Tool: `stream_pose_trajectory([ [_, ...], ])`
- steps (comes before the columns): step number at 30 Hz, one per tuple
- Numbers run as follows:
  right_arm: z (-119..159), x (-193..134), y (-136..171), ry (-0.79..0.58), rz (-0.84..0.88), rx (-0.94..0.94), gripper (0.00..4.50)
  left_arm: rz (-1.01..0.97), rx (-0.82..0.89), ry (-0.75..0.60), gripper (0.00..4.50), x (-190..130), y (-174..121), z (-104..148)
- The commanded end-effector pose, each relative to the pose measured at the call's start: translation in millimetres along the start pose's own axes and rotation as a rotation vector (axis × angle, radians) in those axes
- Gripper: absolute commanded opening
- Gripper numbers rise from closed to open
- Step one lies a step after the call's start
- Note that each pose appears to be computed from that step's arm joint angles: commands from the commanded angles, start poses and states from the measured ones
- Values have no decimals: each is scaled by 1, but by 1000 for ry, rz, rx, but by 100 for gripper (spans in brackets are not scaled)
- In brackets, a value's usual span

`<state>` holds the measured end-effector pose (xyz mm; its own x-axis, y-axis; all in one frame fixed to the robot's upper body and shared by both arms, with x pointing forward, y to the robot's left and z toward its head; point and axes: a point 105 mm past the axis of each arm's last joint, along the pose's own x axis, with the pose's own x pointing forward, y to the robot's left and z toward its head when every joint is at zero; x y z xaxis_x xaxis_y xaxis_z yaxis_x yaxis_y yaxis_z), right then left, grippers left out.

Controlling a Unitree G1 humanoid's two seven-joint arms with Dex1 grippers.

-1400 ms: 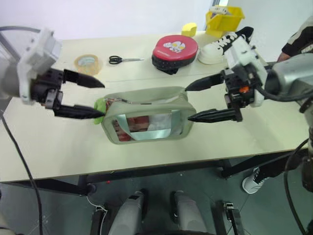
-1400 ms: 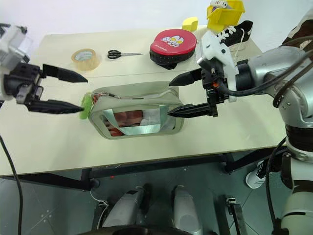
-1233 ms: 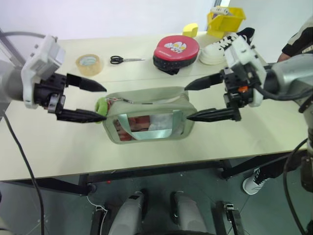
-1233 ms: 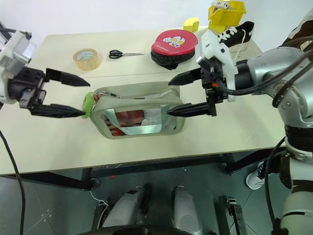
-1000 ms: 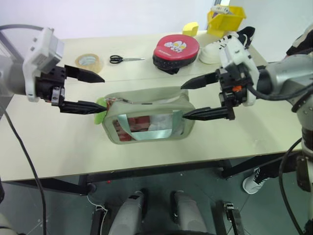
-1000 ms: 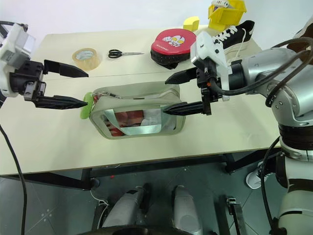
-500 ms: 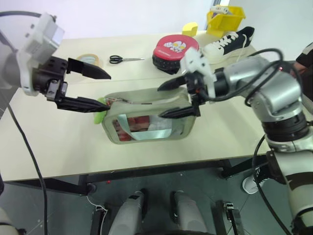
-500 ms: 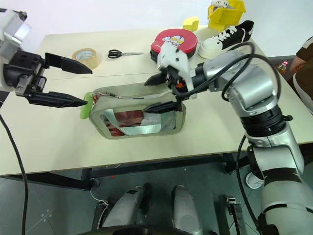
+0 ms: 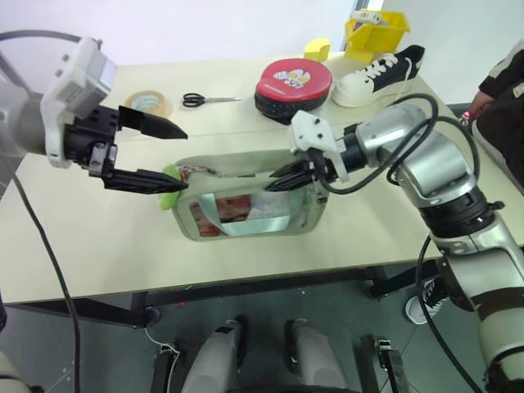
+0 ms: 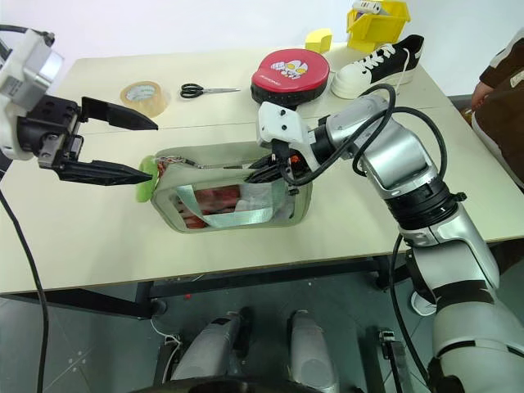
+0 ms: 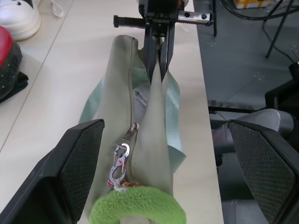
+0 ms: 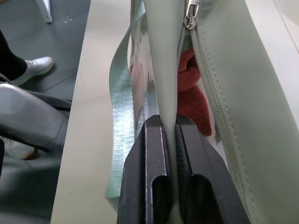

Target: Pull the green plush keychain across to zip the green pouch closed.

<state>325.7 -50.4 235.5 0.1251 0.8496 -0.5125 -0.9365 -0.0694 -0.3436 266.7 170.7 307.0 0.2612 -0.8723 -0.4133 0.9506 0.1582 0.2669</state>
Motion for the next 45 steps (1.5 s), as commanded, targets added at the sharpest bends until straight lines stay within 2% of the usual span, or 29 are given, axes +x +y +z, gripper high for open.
stream_pose_trajectory([
  [1,26,-17,-23,-26,-121,-105,8,70,68,3,450,-12,7,8],
  [8,35,-33,-41,-4,-204,-171,8,114,95,7,450,-21,20,12],
  [15,22,-27,-61,61,-281,-311,8,87,107,-18,450,-11,22,15],
  [25,20,-14,-68,19,-308,-390,8,73,107,-18,450,-7,22,14],
  [31,34,-28,-84,20,-365,-434,8,77,110,-17,450,-8,22,15],
  [38,39,-27,-86,5,-375,-452,8,76,111,-19,450,-7,22,14],
  [45,17,-13,-71,42,-279,-420,8,77,112,-19,450,-7,22,15],
])
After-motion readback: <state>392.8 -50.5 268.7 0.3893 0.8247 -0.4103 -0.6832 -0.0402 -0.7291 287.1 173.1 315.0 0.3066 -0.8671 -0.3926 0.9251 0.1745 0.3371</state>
